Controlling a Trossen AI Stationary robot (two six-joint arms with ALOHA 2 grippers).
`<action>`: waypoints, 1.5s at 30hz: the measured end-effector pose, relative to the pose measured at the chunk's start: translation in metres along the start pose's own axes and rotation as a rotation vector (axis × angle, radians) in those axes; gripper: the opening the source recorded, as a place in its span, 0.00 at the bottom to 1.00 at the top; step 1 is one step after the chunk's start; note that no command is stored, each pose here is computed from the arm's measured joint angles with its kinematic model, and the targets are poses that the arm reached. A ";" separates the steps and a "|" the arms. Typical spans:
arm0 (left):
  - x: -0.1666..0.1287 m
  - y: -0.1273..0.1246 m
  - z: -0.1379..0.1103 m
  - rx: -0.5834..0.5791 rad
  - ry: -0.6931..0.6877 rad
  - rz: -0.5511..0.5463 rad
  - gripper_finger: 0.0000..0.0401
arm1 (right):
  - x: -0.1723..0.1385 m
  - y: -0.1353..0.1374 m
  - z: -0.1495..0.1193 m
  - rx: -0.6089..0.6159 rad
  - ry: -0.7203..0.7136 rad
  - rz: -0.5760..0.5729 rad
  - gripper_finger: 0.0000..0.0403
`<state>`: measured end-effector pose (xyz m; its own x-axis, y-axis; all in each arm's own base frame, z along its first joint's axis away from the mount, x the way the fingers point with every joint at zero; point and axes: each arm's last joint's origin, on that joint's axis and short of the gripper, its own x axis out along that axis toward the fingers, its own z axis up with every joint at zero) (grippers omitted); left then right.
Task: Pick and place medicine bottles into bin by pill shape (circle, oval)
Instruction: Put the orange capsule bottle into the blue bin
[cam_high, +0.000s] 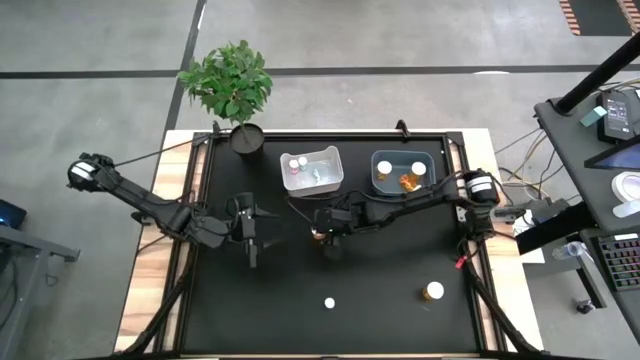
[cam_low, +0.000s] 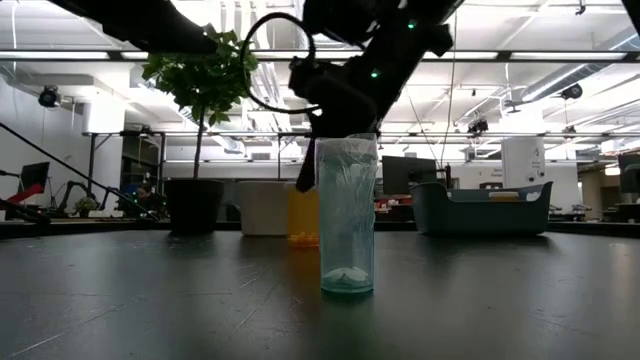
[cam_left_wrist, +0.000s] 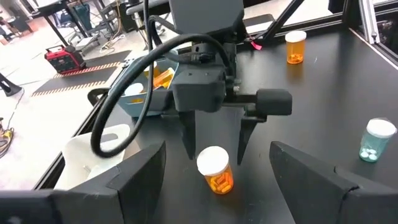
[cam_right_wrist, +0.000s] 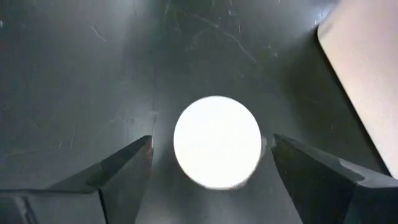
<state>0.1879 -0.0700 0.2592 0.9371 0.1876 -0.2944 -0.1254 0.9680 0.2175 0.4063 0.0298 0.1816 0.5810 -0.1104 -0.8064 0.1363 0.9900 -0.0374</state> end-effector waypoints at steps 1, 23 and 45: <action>0.000 0.000 0.000 0.001 0.000 0.001 0.67 | 0.002 0.001 0.002 -0.003 -0.003 0.000 0.78; 0.000 0.000 0.002 -0.008 -0.013 0.002 0.67 | 0.005 0.001 0.004 -0.010 -0.002 -0.001 0.52; -0.001 0.001 0.008 -0.059 -0.071 0.005 0.67 | -0.139 -0.032 -0.005 0.078 -0.025 -0.186 0.53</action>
<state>0.1897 -0.0708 0.2668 0.9570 0.1817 -0.2264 -0.1468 0.9757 0.1625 0.3173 0.0137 0.2915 0.5596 -0.2943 -0.7748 0.3047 0.9424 -0.1379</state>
